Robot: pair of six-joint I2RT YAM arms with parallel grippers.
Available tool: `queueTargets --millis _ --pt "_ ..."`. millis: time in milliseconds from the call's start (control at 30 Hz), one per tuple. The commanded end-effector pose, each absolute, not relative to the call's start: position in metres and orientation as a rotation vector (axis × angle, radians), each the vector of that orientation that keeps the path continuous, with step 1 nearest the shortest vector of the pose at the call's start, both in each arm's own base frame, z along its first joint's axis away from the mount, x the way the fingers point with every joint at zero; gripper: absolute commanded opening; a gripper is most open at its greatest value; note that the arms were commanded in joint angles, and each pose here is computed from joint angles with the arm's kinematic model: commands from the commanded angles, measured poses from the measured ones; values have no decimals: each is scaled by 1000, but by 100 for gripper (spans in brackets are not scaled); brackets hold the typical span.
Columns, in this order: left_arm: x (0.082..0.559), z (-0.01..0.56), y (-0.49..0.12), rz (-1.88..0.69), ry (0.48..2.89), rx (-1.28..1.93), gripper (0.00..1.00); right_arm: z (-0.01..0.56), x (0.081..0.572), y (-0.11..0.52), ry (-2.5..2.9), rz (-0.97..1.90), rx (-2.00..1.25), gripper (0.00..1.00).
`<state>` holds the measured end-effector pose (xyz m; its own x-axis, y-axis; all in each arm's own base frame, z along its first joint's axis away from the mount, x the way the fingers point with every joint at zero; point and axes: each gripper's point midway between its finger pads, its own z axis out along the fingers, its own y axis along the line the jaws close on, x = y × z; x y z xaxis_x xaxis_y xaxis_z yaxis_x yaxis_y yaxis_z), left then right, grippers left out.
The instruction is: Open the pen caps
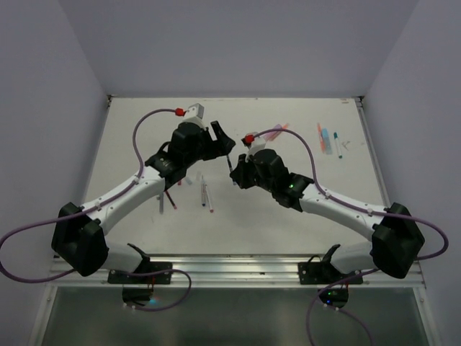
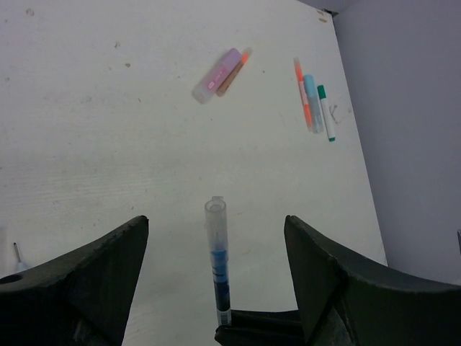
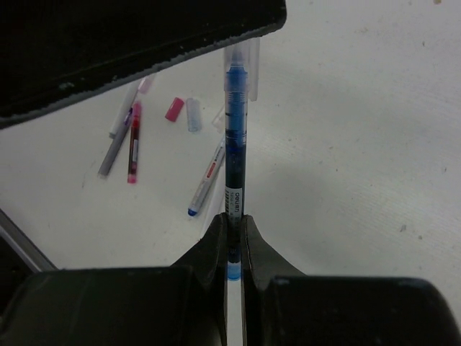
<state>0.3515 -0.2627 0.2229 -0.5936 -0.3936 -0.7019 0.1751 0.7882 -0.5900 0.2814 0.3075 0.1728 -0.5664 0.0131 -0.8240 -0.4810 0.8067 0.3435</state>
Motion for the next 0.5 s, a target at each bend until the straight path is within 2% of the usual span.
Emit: queueTargets --millis 0,133,467 --pt "360 250 -273 -824 1965 -194 78 193 289 319 2006 720 -320 0" --pt "365 252 -276 -817 1938 -198 68 194 287 322 2000 728 -339 0" --pt "372 247 -275 -777 1942 -200 54 197 281 327 1988 737 -380 0"
